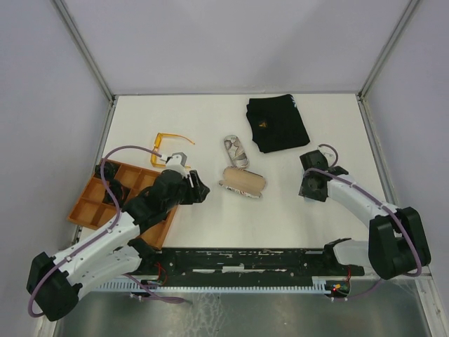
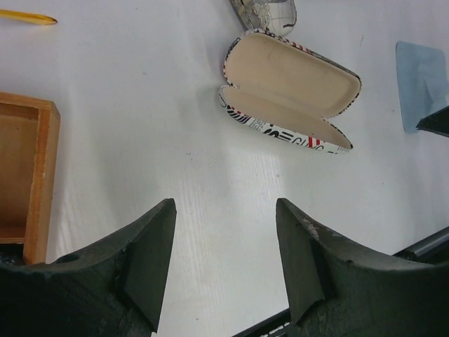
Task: Organize the sunglasses
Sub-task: Move the glasses cleaning cloth to the center of the board.
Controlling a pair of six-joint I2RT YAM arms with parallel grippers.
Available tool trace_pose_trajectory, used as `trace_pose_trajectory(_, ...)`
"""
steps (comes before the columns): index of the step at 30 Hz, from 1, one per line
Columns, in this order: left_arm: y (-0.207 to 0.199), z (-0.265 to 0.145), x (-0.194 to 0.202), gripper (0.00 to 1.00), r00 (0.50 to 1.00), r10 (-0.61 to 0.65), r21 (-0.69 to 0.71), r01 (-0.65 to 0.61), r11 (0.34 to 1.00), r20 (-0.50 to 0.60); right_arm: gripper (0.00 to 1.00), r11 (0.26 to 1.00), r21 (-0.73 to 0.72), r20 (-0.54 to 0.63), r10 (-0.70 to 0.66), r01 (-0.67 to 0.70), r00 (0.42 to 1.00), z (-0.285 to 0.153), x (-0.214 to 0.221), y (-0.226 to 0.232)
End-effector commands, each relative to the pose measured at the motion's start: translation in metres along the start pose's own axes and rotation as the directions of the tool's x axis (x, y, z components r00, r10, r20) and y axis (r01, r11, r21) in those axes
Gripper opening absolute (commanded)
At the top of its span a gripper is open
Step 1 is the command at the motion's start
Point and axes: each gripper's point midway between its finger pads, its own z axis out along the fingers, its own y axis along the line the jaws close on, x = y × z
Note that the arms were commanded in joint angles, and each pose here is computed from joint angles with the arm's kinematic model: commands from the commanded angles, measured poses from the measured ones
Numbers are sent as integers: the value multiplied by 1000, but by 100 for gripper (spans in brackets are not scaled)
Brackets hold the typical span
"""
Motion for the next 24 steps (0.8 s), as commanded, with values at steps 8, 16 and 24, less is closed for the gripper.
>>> trace_pose_trajectory(8,-19,13,22,62,996,40,126,-29,992,-85,50,999,-25,-33,-42,41,999,15,-15,13)
trace_pose_trajectory(16,-19,12,18,62,997,39,122,-30,992,-70,46,999,-38,-86,-40,37,995,29,-10,13)
trace_pose_trajectory(24,-20,12,15,62,997,37,125,-29,992,-64,37,997,-75,-154,-15,4,988,38,2,15)
